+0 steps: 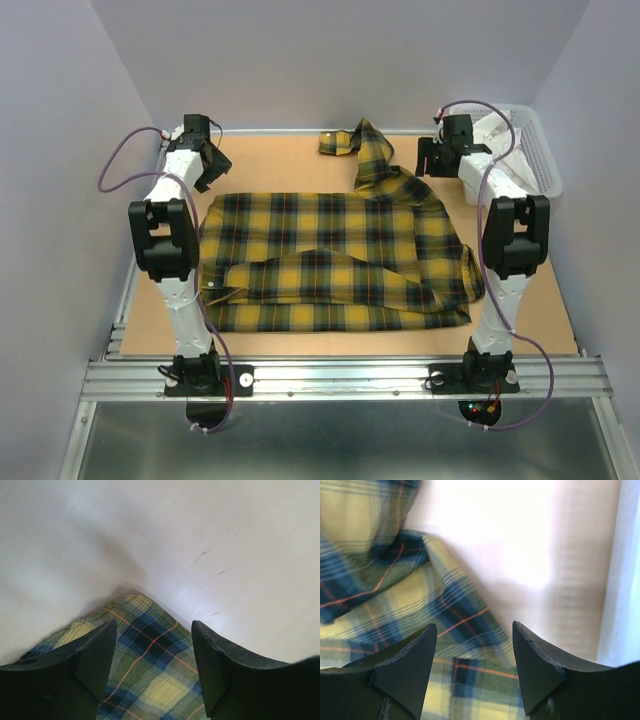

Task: Fold and stack the long sleeve shirts
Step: Fold the shirt

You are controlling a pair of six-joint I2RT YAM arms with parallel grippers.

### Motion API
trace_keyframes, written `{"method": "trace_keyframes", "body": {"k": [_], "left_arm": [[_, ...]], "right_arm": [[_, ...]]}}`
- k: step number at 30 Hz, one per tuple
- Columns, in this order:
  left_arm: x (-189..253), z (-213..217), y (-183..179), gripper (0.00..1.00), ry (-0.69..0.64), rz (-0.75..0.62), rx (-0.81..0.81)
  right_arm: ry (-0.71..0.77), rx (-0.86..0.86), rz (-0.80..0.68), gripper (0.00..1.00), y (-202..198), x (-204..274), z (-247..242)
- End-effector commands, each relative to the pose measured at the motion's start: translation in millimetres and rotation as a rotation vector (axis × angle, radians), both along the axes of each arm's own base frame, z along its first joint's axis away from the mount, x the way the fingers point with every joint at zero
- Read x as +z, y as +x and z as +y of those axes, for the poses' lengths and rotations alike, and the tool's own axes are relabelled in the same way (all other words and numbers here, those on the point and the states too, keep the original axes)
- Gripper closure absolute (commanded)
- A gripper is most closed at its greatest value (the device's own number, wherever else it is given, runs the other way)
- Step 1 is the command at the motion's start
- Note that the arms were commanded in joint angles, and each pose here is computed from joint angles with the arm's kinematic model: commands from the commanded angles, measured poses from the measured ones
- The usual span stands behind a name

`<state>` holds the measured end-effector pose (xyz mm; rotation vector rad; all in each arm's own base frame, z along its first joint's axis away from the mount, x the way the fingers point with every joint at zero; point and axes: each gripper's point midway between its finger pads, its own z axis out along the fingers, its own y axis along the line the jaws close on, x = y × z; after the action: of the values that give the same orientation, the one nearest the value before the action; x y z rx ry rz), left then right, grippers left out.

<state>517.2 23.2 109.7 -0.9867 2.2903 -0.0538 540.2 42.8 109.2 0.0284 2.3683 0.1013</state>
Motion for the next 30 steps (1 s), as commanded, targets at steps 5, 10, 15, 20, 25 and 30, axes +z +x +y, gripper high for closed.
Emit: {"method": "trace_keyframes", "body": {"k": [5, 10, 15, 20, 25, 30], "left_arm": [[-15.5, -15.4, 8.7, 0.27, -0.005, 0.088, -0.009], [-33.8, -14.6, 9.8, 0.25, -0.002, 0.13, -0.007], [-52.5, -11.9, 7.5, 0.25, 0.011, 0.177, 0.001], [-68.4, -7.3, 6.1, 0.26, 0.036, 0.221, 0.006], [-82.4, -6.4, 4.3, 0.31, 0.043, 0.252, 0.004], [-92.4, -2.8, 1.0, 0.45, 0.067, 0.281, -0.006]], "right_arm": [[-0.002, 0.114, 0.005, 0.35, 19.4, -14.5, 1.6], [0.015, 0.141, 0.028, 0.35, 20.3, -27.9, 6.1], [0.046, 0.174, 0.053, 0.36, 19.1, -41.8, 13.5], [0.052, 0.182, 0.077, 0.38, 16.2, -54.3, 14.9], [0.053, 0.19, 0.092, 0.41, 14.1, -62.5, 15.6], [0.044, 0.199, 0.098, 0.47, 11.9, -65.1, 14.7]]}}
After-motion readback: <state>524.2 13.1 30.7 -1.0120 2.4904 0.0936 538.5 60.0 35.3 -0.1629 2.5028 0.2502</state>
